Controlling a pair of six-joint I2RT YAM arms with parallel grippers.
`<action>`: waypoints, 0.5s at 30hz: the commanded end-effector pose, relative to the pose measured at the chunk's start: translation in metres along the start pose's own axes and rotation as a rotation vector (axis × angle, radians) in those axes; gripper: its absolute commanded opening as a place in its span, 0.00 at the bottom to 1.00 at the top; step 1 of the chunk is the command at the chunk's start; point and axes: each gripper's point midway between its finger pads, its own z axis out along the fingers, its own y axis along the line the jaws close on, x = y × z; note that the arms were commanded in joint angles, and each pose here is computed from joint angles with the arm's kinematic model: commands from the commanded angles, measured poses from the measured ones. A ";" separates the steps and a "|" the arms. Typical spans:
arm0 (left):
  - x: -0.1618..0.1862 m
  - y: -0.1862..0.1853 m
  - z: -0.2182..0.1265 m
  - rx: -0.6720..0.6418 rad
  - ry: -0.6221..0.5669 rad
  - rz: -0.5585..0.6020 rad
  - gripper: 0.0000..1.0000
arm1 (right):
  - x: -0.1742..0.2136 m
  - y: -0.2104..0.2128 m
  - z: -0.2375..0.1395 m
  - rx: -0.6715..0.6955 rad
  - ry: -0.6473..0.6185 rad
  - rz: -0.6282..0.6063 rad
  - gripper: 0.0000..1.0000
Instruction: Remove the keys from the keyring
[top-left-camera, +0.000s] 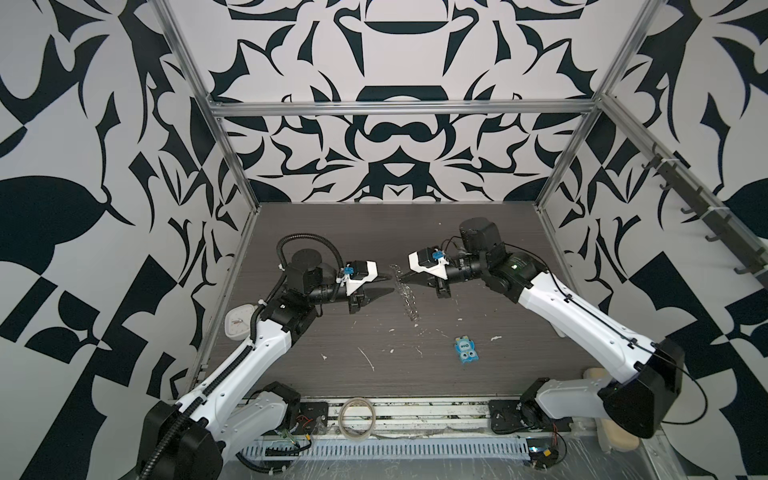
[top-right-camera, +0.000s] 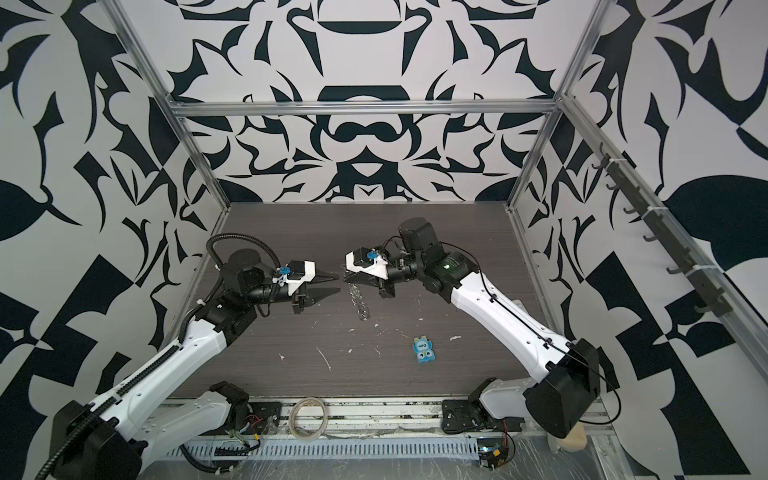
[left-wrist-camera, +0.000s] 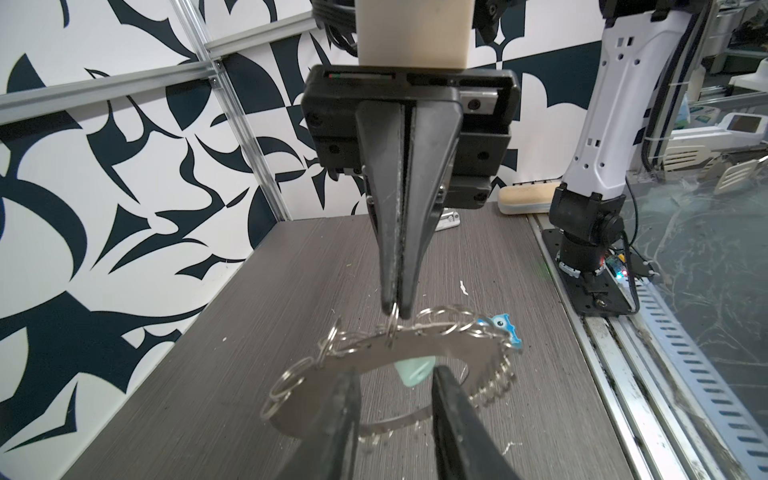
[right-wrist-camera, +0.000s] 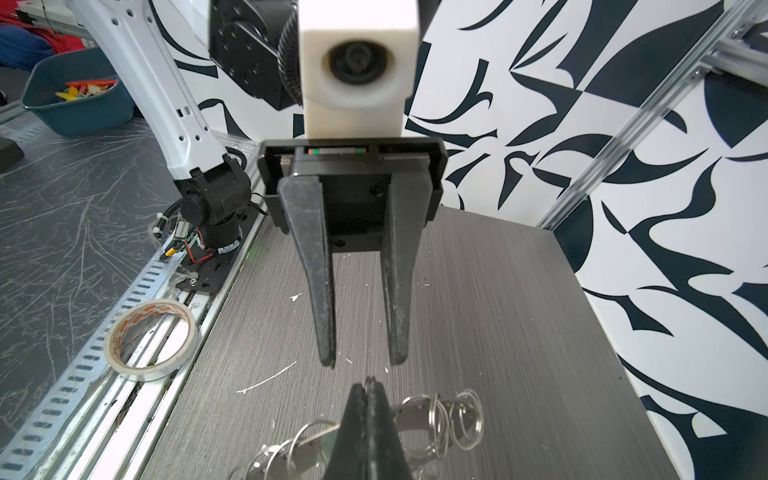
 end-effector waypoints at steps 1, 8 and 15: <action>-0.015 0.001 0.000 0.016 -0.050 0.018 0.32 | -0.024 0.004 -0.004 -0.009 -0.074 -0.059 0.00; -0.019 0.001 0.001 0.029 -0.061 0.014 0.26 | -0.031 0.006 -0.004 -0.022 -0.104 -0.060 0.00; -0.023 0.004 0.001 0.021 -0.084 0.020 0.18 | -0.036 0.009 -0.002 -0.038 -0.123 -0.059 0.00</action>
